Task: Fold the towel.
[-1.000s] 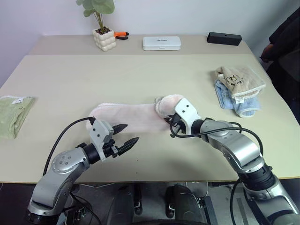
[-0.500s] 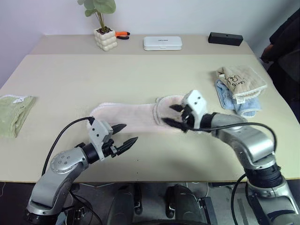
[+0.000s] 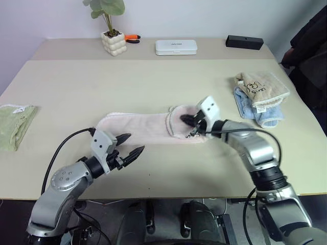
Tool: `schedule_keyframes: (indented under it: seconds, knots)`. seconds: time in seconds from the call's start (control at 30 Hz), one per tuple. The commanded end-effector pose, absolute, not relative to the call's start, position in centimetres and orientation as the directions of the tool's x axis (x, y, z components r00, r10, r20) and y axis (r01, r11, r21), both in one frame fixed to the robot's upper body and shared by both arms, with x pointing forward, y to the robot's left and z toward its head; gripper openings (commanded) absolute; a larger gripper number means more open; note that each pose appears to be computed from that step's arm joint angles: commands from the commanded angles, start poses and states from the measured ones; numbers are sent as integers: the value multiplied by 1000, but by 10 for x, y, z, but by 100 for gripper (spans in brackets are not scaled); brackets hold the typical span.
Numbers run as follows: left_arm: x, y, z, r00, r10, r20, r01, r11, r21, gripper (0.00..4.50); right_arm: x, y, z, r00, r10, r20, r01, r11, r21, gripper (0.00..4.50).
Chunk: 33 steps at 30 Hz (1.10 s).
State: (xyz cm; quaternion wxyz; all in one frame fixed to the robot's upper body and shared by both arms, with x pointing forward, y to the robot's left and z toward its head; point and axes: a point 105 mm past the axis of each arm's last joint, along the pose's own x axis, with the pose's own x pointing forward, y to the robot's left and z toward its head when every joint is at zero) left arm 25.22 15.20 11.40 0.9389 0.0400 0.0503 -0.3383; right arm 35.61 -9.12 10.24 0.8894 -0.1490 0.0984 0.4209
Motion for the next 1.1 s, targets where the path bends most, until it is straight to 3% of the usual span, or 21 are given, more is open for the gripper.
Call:
schedule_keyframes:
  seconds: [0.03, 0.13, 0.23, 0.37, 0.43, 0.5, 0.7, 0.9, 0.97, 1.1]
  knots:
    - [250, 158, 128, 803, -591, -77, 596, 798, 87, 342, 358, -94, 96, 630, 708, -320, -776, 587, -231, 6]
    - [244, 167, 127, 846, -528, -71, 532, 845, 51, 342, 356, -92, 134, 611, 764, -206, -790, 571, -225, 6]
    - [237, 181, 122, 906, -418, -68, 413, 907, -77, 342, 350, -90, 173, 570, 811, -131, -806, 521, -281, 84]
    - [233, 198, 118, 959, -275, -67, 244, 924, -294, 450, 338, -84, 194, 506, 853, -128, -825, 436, -360, 277]
    - [232, 205, 114, 974, -212, -73, 160, 886, -435, 450, 329, -75, 203, 460, 880, -119, -839, 387, -383, 379]
    - [233, 210, 105, 978, -169, -126, 80, 852, -518, 450, 320, -66, 207, 414, 903, -114, -853, 340, -396, 444]
    - [258, 230, 102, 982, -59, -178, -82, 718, -691, 450, 299, -53, 186, 336, 929, -155, -886, 257, -385, 444]
    - [279, 231, 104, 977, -66, -202, -108, 664, -740, 450, 293, -50, 178, 333, 928, -169, -884, 246, -397, 444]
    - [282, 225, 103, 974, -90, -208, -98, 663, -742, 374, 291, -49, 180, 339, 927, -159, -882, 254, -398, 450]
    - [282, 222, 104, 975, -102, -197, -87, 639, -764, 176, 288, -49, 181, 343, 926, -154, -881, 260, -396, 450]
